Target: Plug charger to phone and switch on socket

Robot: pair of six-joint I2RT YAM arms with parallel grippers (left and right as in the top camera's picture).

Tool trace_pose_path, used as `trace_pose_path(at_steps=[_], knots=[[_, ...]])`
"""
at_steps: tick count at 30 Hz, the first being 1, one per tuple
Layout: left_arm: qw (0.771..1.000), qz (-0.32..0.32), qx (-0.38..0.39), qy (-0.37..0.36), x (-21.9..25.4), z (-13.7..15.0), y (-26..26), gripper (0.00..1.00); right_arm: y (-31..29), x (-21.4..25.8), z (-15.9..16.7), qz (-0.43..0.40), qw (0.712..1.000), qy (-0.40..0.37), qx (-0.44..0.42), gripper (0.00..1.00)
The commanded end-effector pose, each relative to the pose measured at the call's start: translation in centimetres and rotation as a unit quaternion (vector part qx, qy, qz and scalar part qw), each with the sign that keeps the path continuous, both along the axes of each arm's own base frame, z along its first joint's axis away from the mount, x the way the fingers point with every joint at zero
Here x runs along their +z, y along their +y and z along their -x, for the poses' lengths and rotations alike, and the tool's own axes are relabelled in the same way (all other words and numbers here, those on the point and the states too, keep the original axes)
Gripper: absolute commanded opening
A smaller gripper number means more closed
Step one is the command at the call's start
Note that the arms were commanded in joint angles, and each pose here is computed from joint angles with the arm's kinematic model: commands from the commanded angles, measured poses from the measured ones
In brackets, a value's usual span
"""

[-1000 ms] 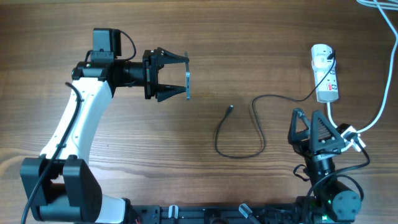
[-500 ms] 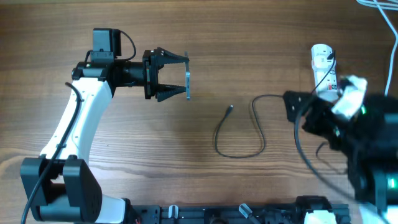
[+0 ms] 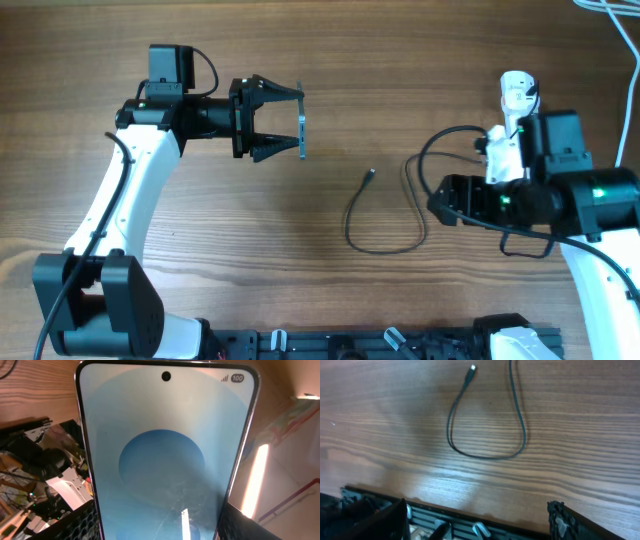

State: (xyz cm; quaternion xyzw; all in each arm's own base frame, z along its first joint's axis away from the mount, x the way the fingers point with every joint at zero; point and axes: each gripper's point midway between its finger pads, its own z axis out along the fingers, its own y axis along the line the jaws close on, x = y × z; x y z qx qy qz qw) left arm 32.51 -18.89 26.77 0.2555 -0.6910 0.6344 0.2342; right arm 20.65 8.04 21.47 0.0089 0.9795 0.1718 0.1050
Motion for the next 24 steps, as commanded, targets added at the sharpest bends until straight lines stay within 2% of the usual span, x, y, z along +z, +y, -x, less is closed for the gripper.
trace_pose_path(at_steps=[1, 9, 12, 14, 17, 24], knots=[[1.0, 0.013, -0.008, -0.017, 1.4, 0.7, 0.0, 0.71, 0.2, 1.5, -0.7, 0.05, 0.999, -0.013, -0.018, 0.95], [1.0, 0.013, -0.008, -0.017, 1.4, 0.7, 0.0, 0.71, 5.3, 4.8, -0.7, 0.041, 0.996, -0.052, 0.06, 1.0], [1.0, 0.013, -0.009, -0.017, 1.4, 0.7, 0.0, 0.71, 4.5, 6.2, -1.8, 0.069, 0.994, -0.083, 0.009, 0.99], [1.0, 0.013, -0.009, -0.017, 1.4, 0.7, 0.0, 0.71, 2.2, 6.5, -3.5, 0.119, 0.984, -0.114, -0.063, 1.0], [1.0, 0.014, -0.009, -0.017, 1.4, 0.7, 0.0, 0.71, 0.6, 7.0, -4.8, 0.151, 0.972, -0.141, -0.117, 1.0], [1.0, 0.014, -0.009, -0.017, 1.4, 0.7, 0.0, 0.7, 2.0, 6.7, -6.0, 0.127, 0.975, -0.143, -0.111, 1.0]])
